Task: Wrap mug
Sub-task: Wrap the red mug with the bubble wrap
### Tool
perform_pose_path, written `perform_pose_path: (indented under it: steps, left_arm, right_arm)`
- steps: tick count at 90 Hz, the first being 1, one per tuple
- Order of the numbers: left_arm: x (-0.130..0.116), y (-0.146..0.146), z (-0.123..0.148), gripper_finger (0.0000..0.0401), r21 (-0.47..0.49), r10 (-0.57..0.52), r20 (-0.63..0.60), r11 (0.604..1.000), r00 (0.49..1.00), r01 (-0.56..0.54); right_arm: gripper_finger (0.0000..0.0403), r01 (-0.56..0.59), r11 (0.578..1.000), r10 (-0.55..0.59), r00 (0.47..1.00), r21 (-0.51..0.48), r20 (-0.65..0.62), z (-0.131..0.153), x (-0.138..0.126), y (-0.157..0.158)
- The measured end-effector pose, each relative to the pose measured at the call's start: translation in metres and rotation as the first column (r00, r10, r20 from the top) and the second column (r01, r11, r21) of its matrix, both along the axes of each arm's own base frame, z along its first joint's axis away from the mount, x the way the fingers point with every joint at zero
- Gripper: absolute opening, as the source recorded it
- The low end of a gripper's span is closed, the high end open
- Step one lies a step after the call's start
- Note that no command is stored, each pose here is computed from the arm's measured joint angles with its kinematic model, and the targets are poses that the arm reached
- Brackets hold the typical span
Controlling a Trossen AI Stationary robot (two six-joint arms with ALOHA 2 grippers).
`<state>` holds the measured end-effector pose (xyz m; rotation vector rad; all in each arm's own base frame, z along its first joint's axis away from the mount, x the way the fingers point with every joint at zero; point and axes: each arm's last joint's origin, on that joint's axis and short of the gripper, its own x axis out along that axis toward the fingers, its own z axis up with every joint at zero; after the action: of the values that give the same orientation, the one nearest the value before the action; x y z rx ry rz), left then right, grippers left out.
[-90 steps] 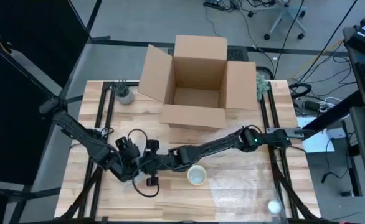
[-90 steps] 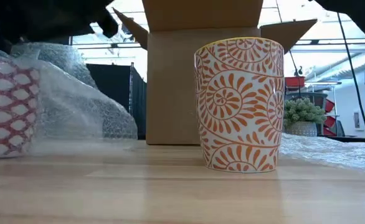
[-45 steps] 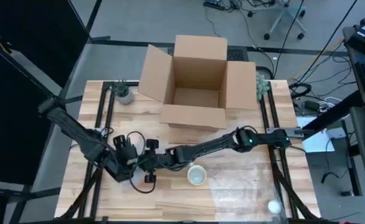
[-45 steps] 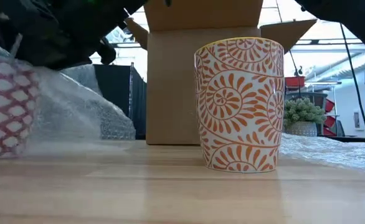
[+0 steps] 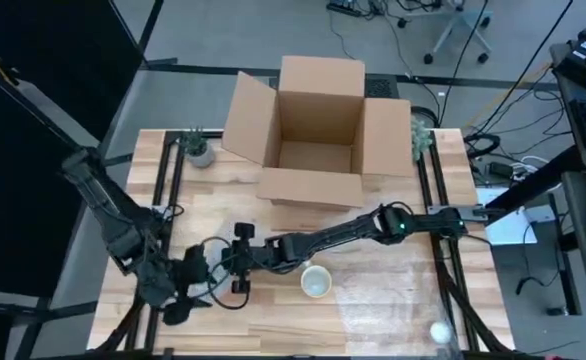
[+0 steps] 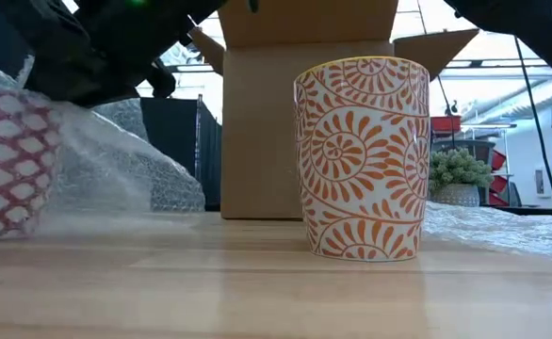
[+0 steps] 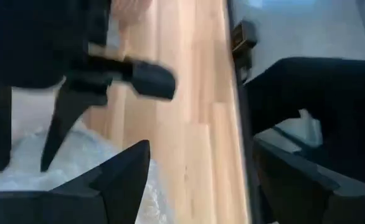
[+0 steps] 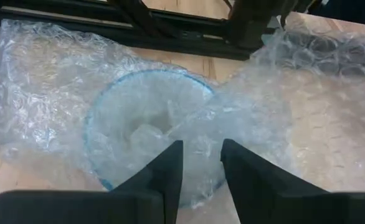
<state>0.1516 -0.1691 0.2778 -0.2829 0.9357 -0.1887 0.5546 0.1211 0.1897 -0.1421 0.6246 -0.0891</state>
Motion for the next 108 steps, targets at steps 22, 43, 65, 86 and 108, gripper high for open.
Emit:
perform_pose_path:
  steps: [22,43,65,86,108]
  left_arm:
    - [0.002,0.0,-0.04,0.027,0.148,0.078,-0.119,0.987,0.99,-0.06]
    - [-0.001,0.01,-0.06,0.027,0.229,0.143,-0.132,0.967,0.981,-0.111]
    - [0.001,0.015,-0.088,0.027,0.184,0.15,-0.076,0.974,0.986,-0.134]
    - [0.002,0.019,-0.096,0.027,0.201,0.127,-0.082,0.974,0.989,-0.108]
    - [0.003,0.019,-0.096,0.027,0.195,0.126,-0.081,0.975,0.989,-0.109]
  right_arm:
    - [0.0102,0.0,1.0,0.0,1.0,0.0,-0.001,0.0,0.0,0.0]
    - [0.0102,0.001,1.0,-0.001,1.0,0.001,0.003,0.0,0.0,0.0]
    - [0.0102,0.004,1.0,-0.004,0.999,0.013,0.031,0.002,0.002,0.0]
    - [0.0102,0.002,1.0,-0.002,0.998,0.014,0.063,0.02,-0.002,-0.002]
    - [0.0102,0.018,0.999,-0.02,0.998,0.039,0.061,0.021,-0.001,-0.006]
